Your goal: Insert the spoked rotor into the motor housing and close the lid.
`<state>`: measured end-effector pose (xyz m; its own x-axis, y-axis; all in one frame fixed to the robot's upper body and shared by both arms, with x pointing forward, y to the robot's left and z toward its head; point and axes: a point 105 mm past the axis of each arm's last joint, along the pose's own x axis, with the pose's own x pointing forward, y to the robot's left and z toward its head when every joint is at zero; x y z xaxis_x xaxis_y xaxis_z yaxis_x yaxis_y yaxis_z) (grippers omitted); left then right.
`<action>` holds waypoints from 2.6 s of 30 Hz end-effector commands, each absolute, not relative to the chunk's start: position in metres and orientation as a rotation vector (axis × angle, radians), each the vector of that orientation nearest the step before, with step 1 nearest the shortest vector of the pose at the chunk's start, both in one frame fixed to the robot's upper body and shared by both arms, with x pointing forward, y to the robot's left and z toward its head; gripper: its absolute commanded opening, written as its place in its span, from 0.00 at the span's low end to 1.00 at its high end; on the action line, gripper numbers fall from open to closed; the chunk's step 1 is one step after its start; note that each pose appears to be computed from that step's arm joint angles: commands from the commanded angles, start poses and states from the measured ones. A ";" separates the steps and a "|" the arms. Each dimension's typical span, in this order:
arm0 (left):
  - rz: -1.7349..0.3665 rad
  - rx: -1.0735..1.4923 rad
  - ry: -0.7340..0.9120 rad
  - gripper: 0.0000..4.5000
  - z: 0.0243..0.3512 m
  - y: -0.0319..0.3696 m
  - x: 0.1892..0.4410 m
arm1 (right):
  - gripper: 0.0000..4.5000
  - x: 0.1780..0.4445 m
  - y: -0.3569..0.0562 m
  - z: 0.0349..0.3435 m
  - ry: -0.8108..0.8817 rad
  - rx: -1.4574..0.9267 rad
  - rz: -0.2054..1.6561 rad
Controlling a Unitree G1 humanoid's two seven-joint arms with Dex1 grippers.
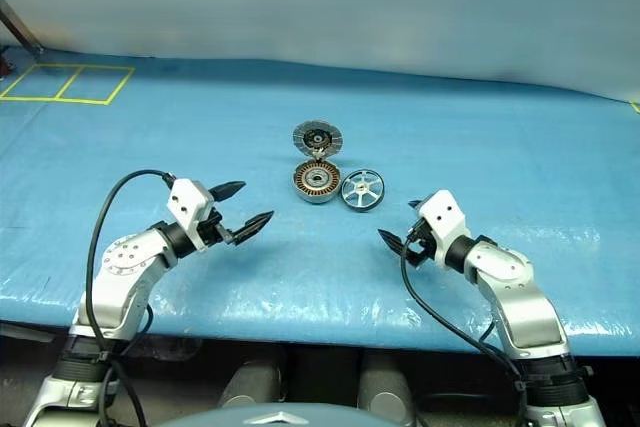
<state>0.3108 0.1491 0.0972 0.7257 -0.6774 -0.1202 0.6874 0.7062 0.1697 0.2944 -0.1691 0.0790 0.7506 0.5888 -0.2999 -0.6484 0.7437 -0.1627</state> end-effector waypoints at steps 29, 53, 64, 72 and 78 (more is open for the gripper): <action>-0.823 0.272 0.041 1.00 0.102 0.139 0.313 | 0.99 0.287 -0.152 0.098 0.162 -0.275 0.737; -1.317 1.474 0.175 1.00 0.154 0.085 0.348 | 0.99 0.292 -0.152 0.108 0.143 -0.321 0.741; -1.336 1.828 0.230 1.00 0.166 0.069 0.390 | 0.99 0.287 -0.161 0.114 0.162 -0.368 0.735; -1.365 1.857 0.258 1.00 0.155 0.047 0.400 | 0.99 0.281 -0.173 0.122 0.179 -0.424 0.726; -1.367 1.813 0.260 1.00 0.143 0.037 0.404 | 0.99 0.279 -0.170 0.123 0.169 -0.424 0.715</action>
<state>0.4004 0.0390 0.1322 0.3610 -0.2882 -0.8870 0.6181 -0.6383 0.4589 0.2793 -0.1719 0.1087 0.7295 0.5955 -0.3366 -0.6812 0.6766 -0.2794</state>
